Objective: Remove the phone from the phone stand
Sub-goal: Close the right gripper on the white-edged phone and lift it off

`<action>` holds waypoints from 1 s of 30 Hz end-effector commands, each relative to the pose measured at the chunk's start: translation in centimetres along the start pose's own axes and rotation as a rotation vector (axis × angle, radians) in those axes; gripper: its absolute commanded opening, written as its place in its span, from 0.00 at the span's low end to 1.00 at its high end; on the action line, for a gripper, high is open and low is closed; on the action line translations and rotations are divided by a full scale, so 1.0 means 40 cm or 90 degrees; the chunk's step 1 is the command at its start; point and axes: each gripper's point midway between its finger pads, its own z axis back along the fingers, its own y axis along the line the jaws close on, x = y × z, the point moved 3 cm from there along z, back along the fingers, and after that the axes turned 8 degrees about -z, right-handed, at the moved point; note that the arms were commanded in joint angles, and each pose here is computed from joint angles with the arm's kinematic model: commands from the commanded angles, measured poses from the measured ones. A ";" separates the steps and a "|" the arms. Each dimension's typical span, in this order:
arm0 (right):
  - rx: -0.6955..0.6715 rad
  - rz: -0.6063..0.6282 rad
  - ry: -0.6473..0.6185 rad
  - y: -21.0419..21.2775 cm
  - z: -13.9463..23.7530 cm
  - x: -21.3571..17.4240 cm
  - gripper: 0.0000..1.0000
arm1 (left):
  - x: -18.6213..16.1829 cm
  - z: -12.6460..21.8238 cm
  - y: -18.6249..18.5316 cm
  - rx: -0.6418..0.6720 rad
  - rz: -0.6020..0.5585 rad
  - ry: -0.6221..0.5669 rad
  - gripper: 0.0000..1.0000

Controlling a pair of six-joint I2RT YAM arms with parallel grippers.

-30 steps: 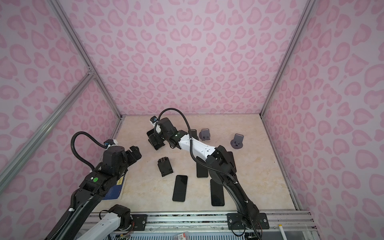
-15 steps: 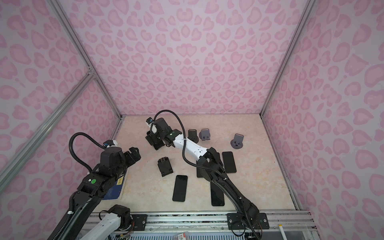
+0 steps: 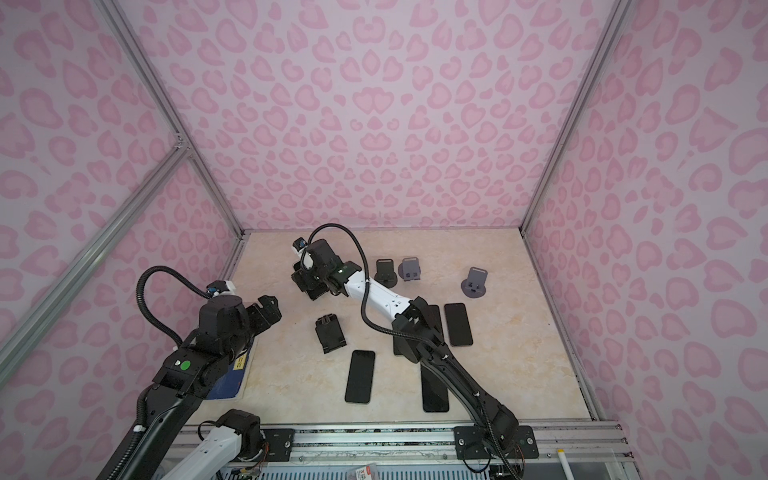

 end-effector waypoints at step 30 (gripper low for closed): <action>-0.056 0.018 -0.063 0.049 0.082 0.076 0.67 | 0.039 0.036 -0.012 -0.022 -0.024 -0.034 0.95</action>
